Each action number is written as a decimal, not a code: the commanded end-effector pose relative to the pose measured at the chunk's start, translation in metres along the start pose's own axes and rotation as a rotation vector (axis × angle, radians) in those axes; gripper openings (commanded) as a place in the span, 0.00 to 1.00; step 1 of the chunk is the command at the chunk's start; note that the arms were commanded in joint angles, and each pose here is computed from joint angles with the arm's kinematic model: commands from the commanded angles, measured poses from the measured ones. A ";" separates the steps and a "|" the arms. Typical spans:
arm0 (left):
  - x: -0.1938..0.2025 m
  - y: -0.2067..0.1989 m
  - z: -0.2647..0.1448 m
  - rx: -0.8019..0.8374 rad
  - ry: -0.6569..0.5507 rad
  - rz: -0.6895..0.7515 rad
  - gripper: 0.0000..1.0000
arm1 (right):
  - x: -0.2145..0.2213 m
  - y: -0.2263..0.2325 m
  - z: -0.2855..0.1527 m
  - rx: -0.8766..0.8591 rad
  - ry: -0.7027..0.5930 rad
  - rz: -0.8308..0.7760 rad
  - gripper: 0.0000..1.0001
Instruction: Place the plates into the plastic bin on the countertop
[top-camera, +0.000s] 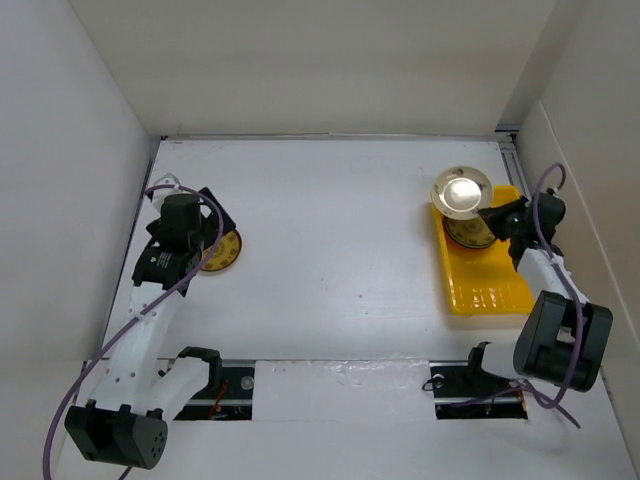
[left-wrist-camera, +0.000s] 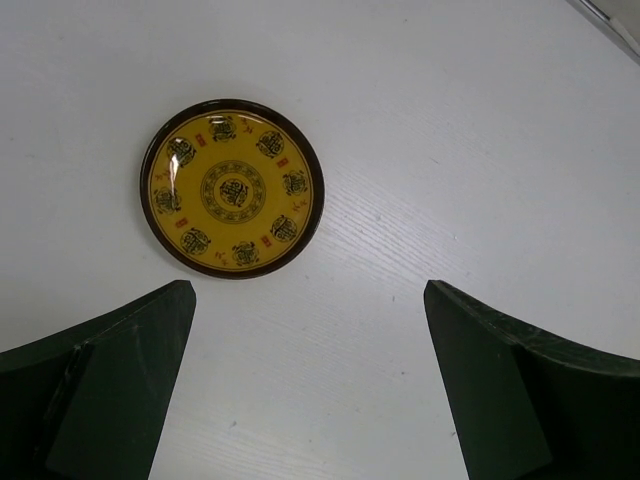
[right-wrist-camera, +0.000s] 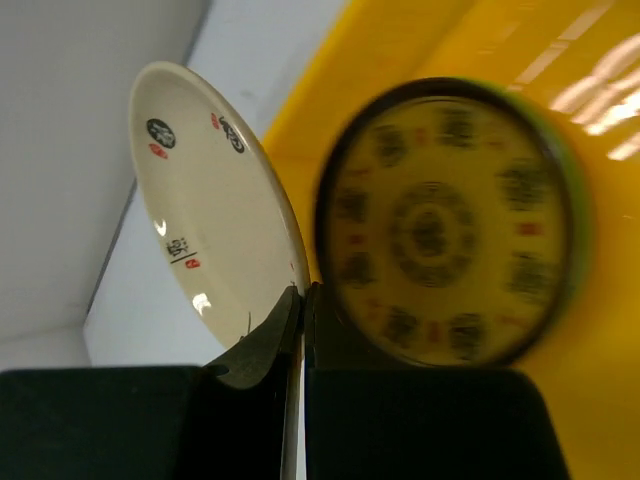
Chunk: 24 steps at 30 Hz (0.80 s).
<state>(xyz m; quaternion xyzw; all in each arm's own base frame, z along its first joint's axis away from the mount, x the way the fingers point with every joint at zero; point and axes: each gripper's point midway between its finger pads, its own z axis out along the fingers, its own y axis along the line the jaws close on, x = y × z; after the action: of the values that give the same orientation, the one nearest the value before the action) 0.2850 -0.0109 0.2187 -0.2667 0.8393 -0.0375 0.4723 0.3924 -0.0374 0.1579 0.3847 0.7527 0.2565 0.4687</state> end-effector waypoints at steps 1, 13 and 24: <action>-0.013 -0.010 -0.005 0.041 -0.032 -0.002 1.00 | -0.017 -0.026 -0.009 0.020 -0.026 -0.007 0.00; -0.006 -0.012 0.001 0.043 0.001 0.007 1.00 | -0.019 -0.061 -0.018 0.108 -0.049 0.035 0.00; -0.006 -0.012 0.001 0.043 0.001 0.007 1.00 | -0.050 -0.030 -0.077 0.144 -0.237 -0.031 0.88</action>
<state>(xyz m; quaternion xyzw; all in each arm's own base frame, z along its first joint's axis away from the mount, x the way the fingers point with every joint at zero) 0.2873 -0.0171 0.2119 -0.2584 0.8489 -0.0466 0.4587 0.3337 -0.0843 0.1512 0.4364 0.7419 0.1863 0.4737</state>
